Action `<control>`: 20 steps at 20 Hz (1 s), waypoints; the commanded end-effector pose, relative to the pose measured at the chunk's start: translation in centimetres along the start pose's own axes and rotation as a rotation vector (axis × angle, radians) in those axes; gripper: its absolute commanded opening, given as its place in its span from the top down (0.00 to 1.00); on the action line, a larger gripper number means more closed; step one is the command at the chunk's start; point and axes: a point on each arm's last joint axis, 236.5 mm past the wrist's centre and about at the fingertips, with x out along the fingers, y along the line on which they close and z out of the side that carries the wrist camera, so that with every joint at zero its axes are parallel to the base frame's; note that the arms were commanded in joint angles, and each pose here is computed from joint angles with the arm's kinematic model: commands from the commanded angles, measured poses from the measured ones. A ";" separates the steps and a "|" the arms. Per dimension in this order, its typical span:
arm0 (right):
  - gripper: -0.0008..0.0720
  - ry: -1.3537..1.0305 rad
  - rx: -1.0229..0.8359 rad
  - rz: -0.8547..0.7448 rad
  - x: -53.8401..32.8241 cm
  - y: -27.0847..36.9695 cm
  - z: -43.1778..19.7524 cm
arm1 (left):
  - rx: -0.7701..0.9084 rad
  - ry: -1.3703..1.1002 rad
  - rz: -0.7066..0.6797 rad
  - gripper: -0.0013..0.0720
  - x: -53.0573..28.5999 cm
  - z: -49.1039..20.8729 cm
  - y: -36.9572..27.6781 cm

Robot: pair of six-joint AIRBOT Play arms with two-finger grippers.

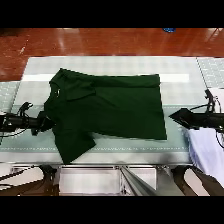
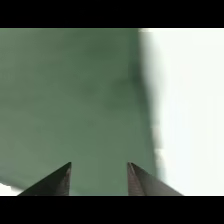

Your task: Fold the shirts.

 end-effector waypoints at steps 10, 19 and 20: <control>0.43 0.271 0.154 -0.135 2.6 -5.3 -9.3 | 0.042 0.038 -0.010 0.96 0.0 -0.5 -1.1; 0.75 0.114 0.227 0.072 9.0 0.5 -4.0 | 0.032 0.035 -0.012 0.96 0.1 -0.4 -1.2; 0.96 0.115 0.139 0.120 9.0 2.3 -3.6 | 0.033 0.028 -0.022 0.96 0.0 -0.2 -1.5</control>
